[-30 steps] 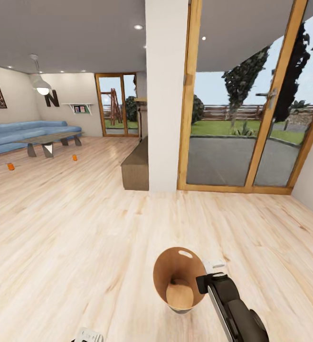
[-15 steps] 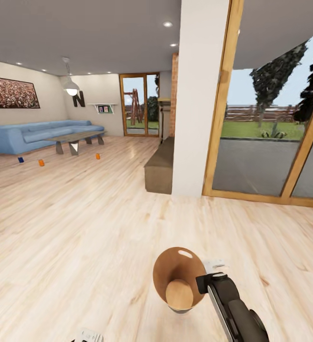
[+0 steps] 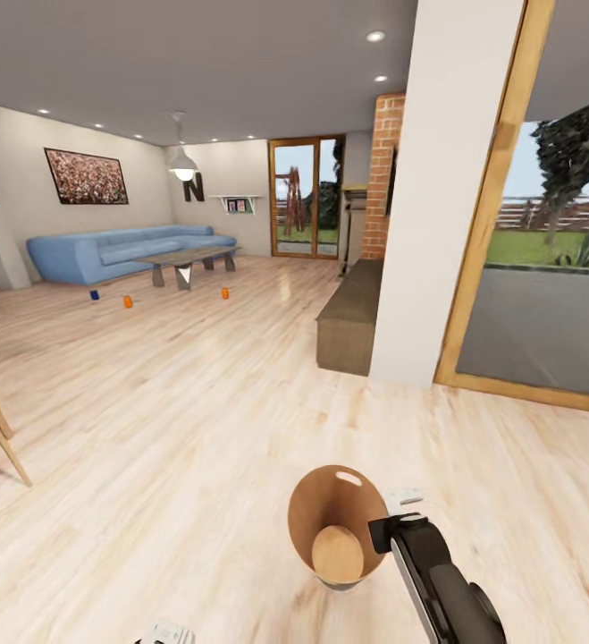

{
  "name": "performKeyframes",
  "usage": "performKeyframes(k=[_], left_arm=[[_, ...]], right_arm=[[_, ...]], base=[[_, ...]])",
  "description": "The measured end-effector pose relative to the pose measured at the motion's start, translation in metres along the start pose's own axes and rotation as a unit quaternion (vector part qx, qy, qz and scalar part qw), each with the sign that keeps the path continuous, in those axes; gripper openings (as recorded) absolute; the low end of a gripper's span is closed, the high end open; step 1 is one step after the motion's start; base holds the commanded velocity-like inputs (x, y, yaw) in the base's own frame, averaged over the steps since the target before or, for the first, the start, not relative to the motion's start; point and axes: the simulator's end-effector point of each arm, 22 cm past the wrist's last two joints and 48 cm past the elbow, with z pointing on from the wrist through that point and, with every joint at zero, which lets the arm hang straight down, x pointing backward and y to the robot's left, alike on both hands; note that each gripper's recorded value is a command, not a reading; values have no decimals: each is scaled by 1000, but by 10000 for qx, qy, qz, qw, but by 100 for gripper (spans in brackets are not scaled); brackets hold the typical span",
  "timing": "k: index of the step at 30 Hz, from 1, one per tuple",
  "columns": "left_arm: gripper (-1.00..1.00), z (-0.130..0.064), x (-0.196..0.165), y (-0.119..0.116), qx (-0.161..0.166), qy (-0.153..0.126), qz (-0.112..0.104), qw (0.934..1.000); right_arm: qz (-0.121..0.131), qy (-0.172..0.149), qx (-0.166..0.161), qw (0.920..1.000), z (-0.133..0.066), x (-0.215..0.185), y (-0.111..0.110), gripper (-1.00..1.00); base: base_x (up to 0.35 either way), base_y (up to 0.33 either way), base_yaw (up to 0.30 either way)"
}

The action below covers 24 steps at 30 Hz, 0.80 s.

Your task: Put the three can of soda from the living room inside the tash can in the kitchen.

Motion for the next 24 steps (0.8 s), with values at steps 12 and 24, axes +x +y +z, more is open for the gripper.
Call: performKeyframes(k=[12, 24], left_arm=[[100, 0, 0, 0, 0, 1, 5, 10000], [100, 0, 0, 0, -5, 2, 0, 10000]], right_arm=[[-1, 0, 2, 10000, 0, 0, 0, -100], [20, -15, -21, 10000, -1, -1, 1, -100]], base=[[259, 221, 247], [300, 137, 235]])
